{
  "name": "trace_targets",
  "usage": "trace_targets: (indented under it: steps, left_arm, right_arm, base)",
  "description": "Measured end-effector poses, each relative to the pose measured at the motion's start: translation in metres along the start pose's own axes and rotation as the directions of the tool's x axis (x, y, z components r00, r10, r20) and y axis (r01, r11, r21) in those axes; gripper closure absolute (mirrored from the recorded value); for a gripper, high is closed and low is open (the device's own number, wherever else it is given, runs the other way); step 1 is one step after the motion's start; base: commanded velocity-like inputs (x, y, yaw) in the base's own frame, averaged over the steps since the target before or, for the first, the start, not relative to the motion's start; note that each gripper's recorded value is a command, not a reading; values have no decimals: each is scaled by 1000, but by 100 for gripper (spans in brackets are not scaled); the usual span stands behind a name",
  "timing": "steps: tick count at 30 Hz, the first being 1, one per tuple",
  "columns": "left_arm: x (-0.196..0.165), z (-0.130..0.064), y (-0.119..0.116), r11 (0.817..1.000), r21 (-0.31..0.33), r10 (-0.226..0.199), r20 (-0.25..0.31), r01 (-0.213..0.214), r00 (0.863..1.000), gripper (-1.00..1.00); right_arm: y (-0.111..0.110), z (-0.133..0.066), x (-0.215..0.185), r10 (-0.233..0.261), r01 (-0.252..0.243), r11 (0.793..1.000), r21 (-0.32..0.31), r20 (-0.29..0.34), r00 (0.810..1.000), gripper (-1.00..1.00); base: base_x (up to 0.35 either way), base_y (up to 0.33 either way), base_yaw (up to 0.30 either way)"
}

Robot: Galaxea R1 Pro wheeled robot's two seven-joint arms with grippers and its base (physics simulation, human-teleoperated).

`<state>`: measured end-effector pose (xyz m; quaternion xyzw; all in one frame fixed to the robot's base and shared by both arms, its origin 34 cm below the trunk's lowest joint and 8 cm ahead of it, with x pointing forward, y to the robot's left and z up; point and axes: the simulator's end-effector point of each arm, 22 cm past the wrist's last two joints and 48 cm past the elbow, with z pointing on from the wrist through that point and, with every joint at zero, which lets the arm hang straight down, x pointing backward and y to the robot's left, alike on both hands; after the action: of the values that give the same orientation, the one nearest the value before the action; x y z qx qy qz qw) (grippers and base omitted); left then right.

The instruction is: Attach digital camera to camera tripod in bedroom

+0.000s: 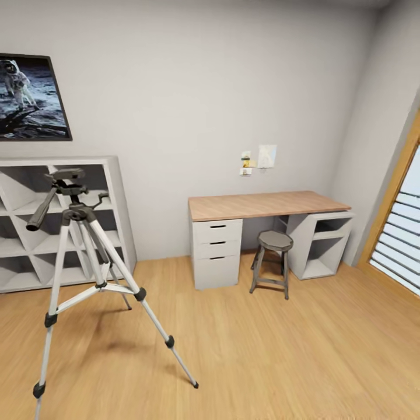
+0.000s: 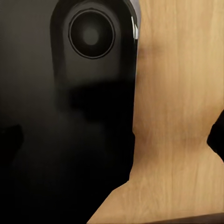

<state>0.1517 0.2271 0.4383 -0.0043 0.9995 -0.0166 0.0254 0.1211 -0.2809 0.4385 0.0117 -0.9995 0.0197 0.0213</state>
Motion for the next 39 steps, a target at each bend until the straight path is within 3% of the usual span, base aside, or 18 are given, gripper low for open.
trace_targets:
  steps: [5,8,10,13,15,17,24,39]
  left_arm:
    - [0,0,2,999,-4,-35,1,35,999,-100]
    - [0,0,4,995,-10,-98,2,98,995,-100]
    - [-1,0,8,984,-17,-177,5,177,984,-100]
    - [-3,0,12,977,-23,-212,12,212,977,-100]
    - [-10,0,16,973,-27,-228,26,229,973,-100]
    - [-45,-1,24,968,-21,-248,96,251,964,-100]
    - [-92,-7,26,966,2,-254,190,258,948,-100]
    - [-93,-7,26,966,3,-256,196,260,947,-100]
  right_arm:
    - [0,0,0,0,0,1000,1,0,1000,-100]
    - [0,0,0,2,-2,1000,0,1,1000,-100]
    - [1,0,-3,3,-3,1000,0,10,1000,-100]
    - [0,0,-12,4,-4,1000,1,37,999,-100]
    - [0,0,-20,4,-4,1000,2,57,998,-100]
    - [3,-2,-40,5,-5,1000,-1,100,995,-100]
    - [8,-5,-70,7,-8,1000,5,163,987,-100]
    - [7,-6,-73,11,-12,1000,9,175,984,-100]
  base:
    - [0,4,-284]
    - [0,1,-284]
    - [0,0,-284]
    - [0,0,-284]
    - [0,0,-285]
    - [0,0,-285]
    - [0,0,-286]
    - [0,0,-291]
